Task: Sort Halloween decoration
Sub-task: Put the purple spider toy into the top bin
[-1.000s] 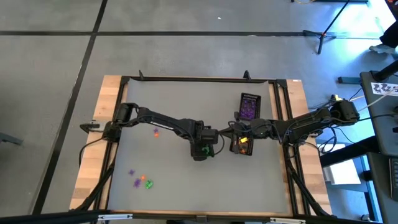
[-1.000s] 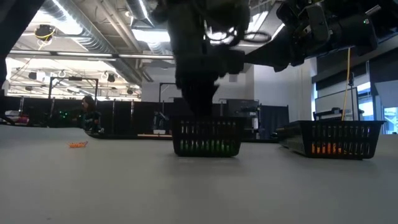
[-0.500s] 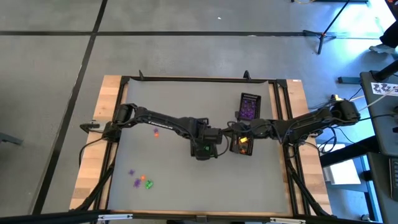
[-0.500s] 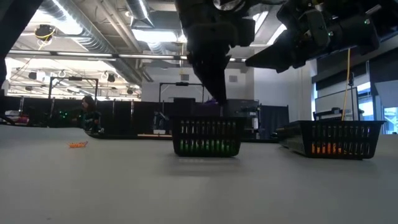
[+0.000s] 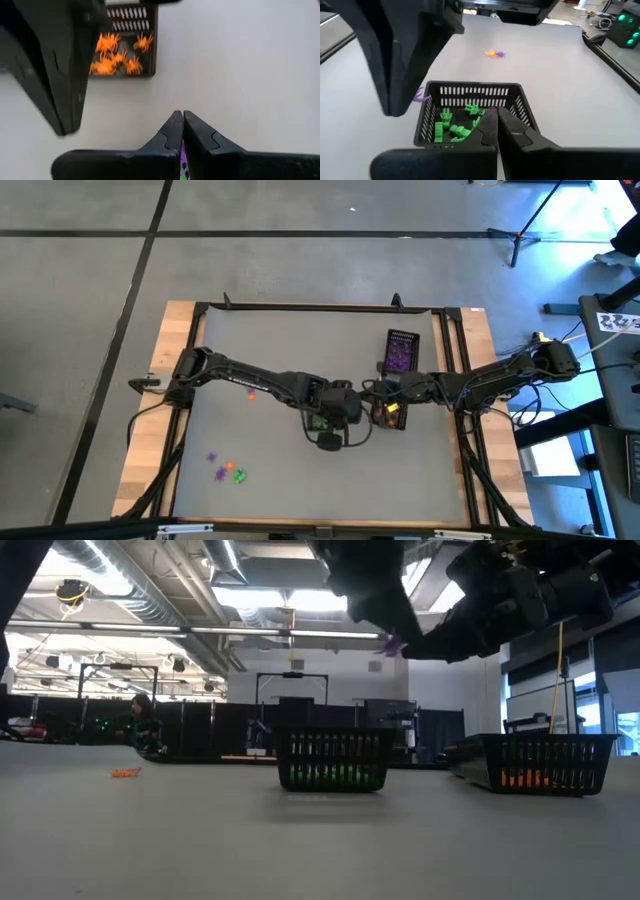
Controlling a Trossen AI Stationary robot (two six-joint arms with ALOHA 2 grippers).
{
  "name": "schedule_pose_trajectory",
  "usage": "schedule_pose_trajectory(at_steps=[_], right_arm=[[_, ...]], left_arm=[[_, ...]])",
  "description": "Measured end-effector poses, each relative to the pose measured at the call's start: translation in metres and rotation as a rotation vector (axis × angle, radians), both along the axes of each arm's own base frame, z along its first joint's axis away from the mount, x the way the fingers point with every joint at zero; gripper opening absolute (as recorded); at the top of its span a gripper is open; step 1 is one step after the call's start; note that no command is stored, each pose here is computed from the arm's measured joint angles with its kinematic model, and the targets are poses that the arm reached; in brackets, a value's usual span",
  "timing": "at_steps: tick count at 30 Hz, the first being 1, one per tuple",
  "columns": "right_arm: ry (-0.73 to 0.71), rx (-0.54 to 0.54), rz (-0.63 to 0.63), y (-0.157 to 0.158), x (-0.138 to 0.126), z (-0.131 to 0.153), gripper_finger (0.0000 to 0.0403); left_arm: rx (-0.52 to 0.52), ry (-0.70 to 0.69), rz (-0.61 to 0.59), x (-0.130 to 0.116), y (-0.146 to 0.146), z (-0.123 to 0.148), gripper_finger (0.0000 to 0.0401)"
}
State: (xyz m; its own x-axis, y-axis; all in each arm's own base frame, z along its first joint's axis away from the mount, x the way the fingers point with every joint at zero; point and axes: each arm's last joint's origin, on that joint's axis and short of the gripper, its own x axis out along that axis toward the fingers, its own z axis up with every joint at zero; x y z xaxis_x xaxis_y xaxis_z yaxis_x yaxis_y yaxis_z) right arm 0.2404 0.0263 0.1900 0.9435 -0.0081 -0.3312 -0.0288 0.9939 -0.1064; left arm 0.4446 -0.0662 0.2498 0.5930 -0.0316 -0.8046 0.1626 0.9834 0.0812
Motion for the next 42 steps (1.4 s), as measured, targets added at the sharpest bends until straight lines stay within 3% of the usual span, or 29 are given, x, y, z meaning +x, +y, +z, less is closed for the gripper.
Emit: schedule_pose_trajectory(at_steps=[7,10,13,19,24,27,36,42], right_arm=[[0.022,0.003,0.013,0.0,-0.004,0.001,0.0001],[0.03,0.016,0.028,0.0,-0.006,0.002,0.0001],[0.022,0.042,0.086,0.002,-0.006,0.004,0.0001],[-0.059,0.126,0.317,0.01,0.003,0.005,0.0001],[-0.128,0.178,0.438,0.015,0.013,0.0,0.0006],[-0.149,0.188,0.458,0.016,0.019,-0.006,0.0037],[-0.251,0.191,0.465,0.017,0.026,-0.007,0.0189],[-0.276,0.205,0.473,0.018,0.026,-0.004,0.0219]], left_arm=[[-0.045,-0.028,0.0,-0.014,0.0,-0.017,0.0],[-0.078,-0.104,0.023,-0.028,0.002,-0.021,0.0],[-0.125,-0.25,0.029,-0.043,0.004,-0.018,0.0],[-0.212,-0.6,-0.05,-0.064,-0.003,-0.008,0.0],[-0.23,-0.721,-0.082,-0.067,-0.009,-0.01,0.0],[-0.225,-0.717,-0.093,-0.068,-0.012,-0.012,0.0],[-0.22,-0.721,-0.104,-0.068,-0.016,-0.012,0.0],[-0.197,-0.723,-0.102,-0.068,-0.014,-0.012,0.0]])
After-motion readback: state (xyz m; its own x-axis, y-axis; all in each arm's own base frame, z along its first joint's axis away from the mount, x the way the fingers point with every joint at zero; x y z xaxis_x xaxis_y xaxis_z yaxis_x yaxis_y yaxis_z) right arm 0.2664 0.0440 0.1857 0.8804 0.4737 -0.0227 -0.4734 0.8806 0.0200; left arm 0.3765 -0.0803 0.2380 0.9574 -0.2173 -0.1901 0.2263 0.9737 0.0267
